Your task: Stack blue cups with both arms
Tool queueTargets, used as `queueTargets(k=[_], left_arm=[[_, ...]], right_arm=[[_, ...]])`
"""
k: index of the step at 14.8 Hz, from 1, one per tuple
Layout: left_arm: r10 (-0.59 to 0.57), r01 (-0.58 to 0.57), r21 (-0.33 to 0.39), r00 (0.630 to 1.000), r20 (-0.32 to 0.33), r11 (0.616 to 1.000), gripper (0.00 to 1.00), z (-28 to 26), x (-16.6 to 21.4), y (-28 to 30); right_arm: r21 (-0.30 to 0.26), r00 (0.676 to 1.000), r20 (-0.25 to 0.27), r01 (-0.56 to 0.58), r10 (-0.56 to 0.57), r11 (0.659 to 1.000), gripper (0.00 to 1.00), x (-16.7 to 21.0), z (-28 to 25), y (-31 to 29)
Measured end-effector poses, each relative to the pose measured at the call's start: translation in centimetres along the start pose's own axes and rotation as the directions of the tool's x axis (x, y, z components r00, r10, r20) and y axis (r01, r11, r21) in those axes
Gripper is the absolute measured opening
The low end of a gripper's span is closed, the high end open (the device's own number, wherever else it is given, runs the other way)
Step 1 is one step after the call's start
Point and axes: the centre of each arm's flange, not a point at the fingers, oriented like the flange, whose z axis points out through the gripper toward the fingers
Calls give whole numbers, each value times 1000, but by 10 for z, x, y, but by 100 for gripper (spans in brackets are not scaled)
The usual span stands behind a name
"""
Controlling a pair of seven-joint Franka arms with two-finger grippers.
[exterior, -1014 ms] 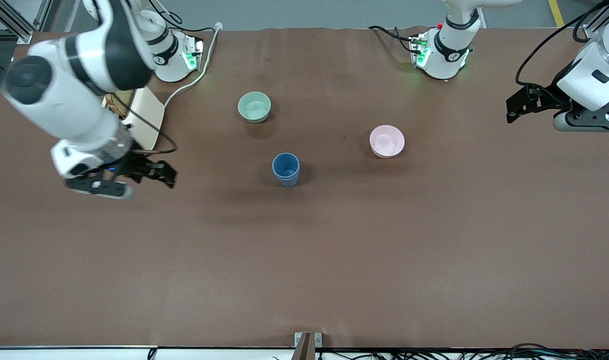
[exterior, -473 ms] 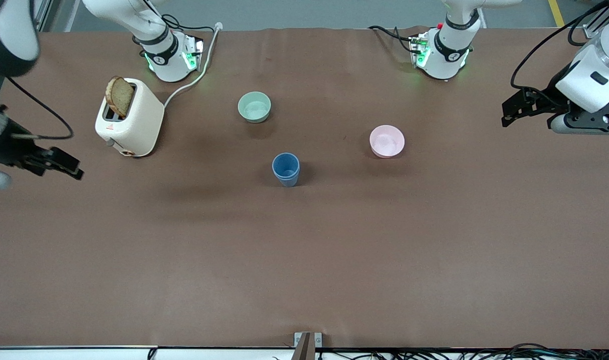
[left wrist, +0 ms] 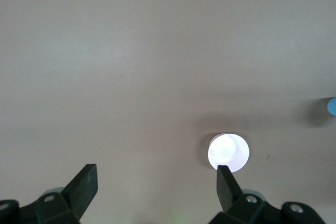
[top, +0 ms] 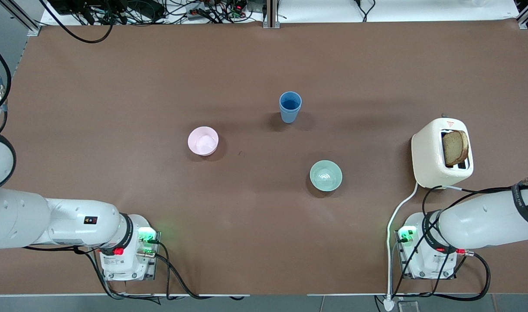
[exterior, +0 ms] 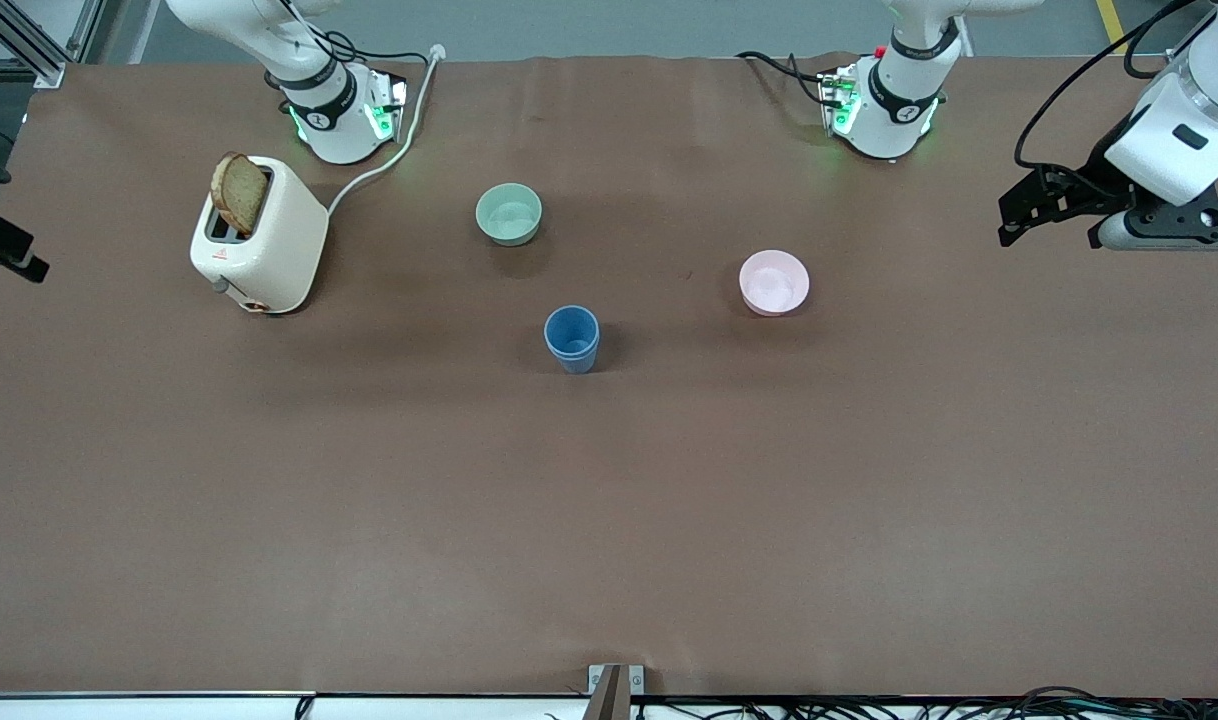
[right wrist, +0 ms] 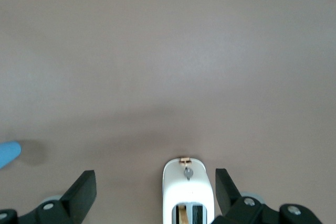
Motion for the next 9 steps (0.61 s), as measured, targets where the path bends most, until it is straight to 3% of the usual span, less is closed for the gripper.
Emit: queueTargets(k=[3,9], left_arm=[[-3,3,-1,1000,-10,1000,100,-3,1,-2],[-3,3,-3,1000,-17,1000,100,-5,5,-2]], right_arm=[[-5,999,25,25,-25,1000,100,-10,-8,-10],[-4,1000,7,10,-10,1000,100,-27,-17,1]])
